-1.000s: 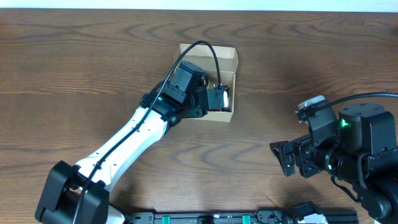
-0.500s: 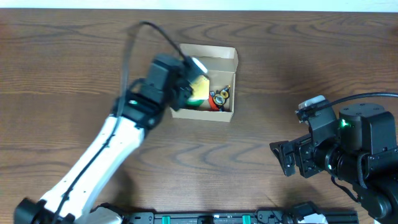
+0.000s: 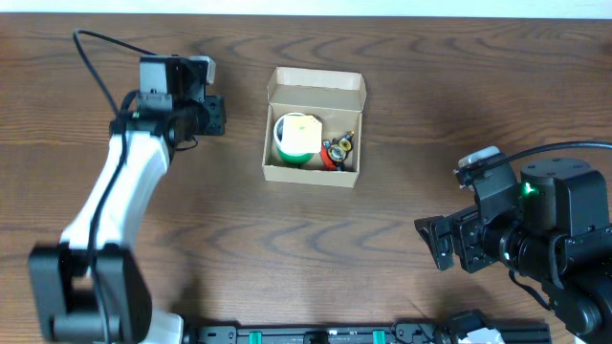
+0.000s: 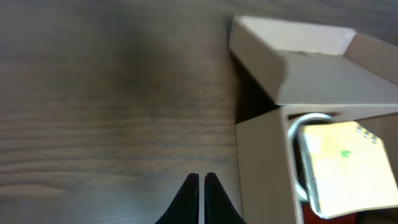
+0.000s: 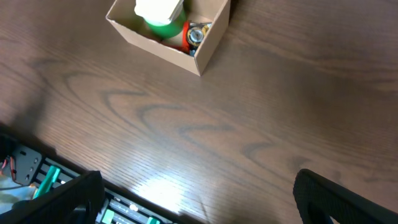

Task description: Pack container

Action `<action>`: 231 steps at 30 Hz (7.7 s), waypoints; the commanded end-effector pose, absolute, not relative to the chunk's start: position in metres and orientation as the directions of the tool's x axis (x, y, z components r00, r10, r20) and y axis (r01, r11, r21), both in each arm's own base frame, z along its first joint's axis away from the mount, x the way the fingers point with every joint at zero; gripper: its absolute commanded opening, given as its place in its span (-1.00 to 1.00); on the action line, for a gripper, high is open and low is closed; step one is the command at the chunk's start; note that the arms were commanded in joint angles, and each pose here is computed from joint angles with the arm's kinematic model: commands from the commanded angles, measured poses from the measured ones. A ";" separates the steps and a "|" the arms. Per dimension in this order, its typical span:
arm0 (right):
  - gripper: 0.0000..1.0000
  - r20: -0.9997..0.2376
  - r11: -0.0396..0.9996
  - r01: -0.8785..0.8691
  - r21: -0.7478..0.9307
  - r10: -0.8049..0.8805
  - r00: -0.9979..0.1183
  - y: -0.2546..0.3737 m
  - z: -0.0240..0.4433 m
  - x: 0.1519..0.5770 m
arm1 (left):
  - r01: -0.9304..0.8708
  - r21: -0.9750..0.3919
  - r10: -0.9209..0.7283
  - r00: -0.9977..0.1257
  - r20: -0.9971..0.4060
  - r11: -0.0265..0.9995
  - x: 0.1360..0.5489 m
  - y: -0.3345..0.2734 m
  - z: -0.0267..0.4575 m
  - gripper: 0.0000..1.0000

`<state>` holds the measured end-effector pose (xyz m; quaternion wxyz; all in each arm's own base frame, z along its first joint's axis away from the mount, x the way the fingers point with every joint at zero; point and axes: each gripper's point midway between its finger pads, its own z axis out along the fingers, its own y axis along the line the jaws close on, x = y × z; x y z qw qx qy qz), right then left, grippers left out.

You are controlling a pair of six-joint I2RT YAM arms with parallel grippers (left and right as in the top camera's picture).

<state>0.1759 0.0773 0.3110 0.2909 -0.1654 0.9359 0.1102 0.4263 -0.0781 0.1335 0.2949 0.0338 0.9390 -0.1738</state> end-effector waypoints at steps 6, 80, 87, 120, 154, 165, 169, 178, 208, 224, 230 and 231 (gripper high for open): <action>0.99 -0.578 0.920 -0.380 0.097 -0.259 -0.774 0.076 0.310 0.176 | 0.164 -0.534 -0.083 -0.909 -0.409 0.829 0.476 -0.120 0.110 -0.89; -0.97 -0.437 0.447 -0.286 0.848 0.283 -0.854 0.182 0.097 0.507 | 0.246 -0.859 -0.128 -0.934 -0.334 0.449 0.547 -0.169 0.096 -0.88; -0.97 -0.548 0.336 -0.463 0.820 0.228 -0.805 0.184 0.132 0.502 | 0.332 -0.843 -0.129 -0.899 -0.419 0.424 0.550 -0.164 0.131 -0.89; -0.97 -0.592 0.562 -0.511 0.650 -0.046 -0.804 0.206 0.193 0.406 | 0.570 -0.470 0.385 -0.814 -0.434 0.674 0.389 -0.151 0.212 -0.89; -0.97 -0.445 0.736 -0.419 0.532 -0.179 -0.878 0.188 0.136 0.350 | 0.480 -0.533 0.434 -0.874 -0.220 0.697 0.323 -0.172 0.119 -0.89; -0.97 -0.816 0.843 -0.482 0.240 -0.093 -0.570 0.140 0.321 0.309 | 0.579 -0.214 0.360 -0.712 -0.603 0.787 0.292 -0.136 0.270 -0.88; -0.95 -0.852 0.877 -0.442 0.188 -0.079 -0.518 0.119 0.344 0.275 | 0.589 -0.133 0.343 -0.622 -0.704 0.797 0.267 -0.125 0.310 -0.89; 0.99 -0.848 0.877 -0.442 0.190 -0.081 -0.523 0.108 0.349 0.232 | 0.598 -0.101 0.330 -0.567 -0.755 0.795 0.239 -0.119 0.333 0.91; 0.98 -0.798 0.881 -0.425 0.208 -0.098 -0.594 0.105 0.331 0.221 | 0.174 -0.051 0.036 -0.465 -0.885 0.983 0.198 -0.034 0.321 0.91; 0.98 -0.798 0.881 -0.425 0.208 -0.098 -0.594 0.105 0.331 0.221 | 0.054 -0.199 -0.171 -0.326 -0.930 0.979 0.214 -0.018 0.174 0.91; 0.98 -0.798 0.881 -0.425 0.208 -0.098 -0.594 0.105 0.331 0.221 | 0.058 -0.223 -0.195 -0.308 -0.931 0.973 0.219 -0.019 0.152 0.91; 0.98 -0.798 0.881 -0.425 0.208 -0.098 -0.595 0.105 0.331 0.221 | 0.058 -0.223 -0.195 -0.306 -0.932 0.973 0.219 -0.019 0.150 0.91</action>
